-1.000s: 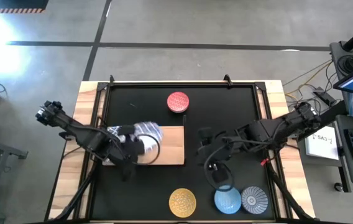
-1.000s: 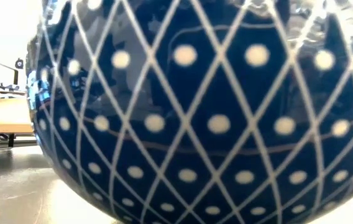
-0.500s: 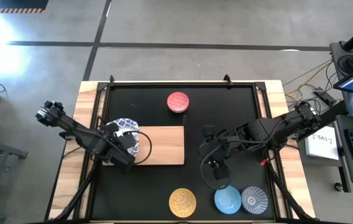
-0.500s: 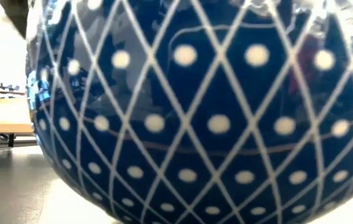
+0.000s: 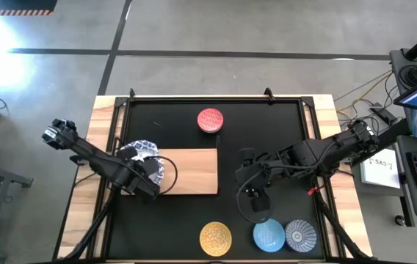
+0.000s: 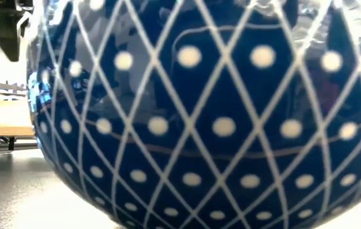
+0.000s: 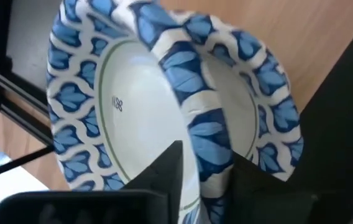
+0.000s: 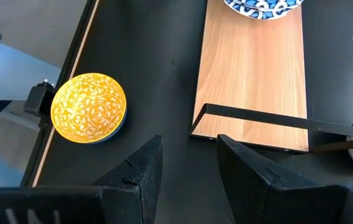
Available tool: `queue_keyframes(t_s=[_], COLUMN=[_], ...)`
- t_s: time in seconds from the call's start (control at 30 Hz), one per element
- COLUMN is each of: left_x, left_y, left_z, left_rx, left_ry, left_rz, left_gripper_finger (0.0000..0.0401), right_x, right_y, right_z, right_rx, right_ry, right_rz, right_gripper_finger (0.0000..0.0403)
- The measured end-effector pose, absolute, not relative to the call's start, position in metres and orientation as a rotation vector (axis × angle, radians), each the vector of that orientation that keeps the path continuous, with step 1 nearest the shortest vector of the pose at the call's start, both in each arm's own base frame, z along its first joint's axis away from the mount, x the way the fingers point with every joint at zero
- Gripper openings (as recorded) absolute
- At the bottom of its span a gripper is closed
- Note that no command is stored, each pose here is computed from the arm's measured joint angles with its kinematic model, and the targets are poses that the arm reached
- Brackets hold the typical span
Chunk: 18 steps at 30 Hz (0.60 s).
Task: Place and stack bowls onto a shelf
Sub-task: Stack the blue patterned bowl on top of the blue patterned bowl on the shelf, then put the light blue bowl on the shelf
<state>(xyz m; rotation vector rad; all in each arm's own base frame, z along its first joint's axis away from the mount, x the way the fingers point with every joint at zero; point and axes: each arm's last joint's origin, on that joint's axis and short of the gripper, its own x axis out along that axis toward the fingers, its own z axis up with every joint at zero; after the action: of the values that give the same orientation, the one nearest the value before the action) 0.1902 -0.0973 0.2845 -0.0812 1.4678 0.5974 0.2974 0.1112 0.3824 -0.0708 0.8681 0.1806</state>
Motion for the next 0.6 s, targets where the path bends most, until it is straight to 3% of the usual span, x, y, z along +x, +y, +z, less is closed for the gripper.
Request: queue_keyframes(t_s=[0.3,0.6], left_x=[0.192,0.197], left_y=[-0.103,-0.106], left_z=[0.293,0.307], left_rx=[-0.209,-0.289], left_ry=[1.517,1.466], left_rz=[0.522,0.51], left_gripper_finger=[0.0125,0.0139], right_x=[0.297,0.295], right_y=[0.111,0.11], right_z=[0.382,0.38], right_rx=[-0.07,-0.074], right_ry=[0.868,0.906], right_rz=[0.18,0.173], right_gripper_finger=[0.0136,0.0139])
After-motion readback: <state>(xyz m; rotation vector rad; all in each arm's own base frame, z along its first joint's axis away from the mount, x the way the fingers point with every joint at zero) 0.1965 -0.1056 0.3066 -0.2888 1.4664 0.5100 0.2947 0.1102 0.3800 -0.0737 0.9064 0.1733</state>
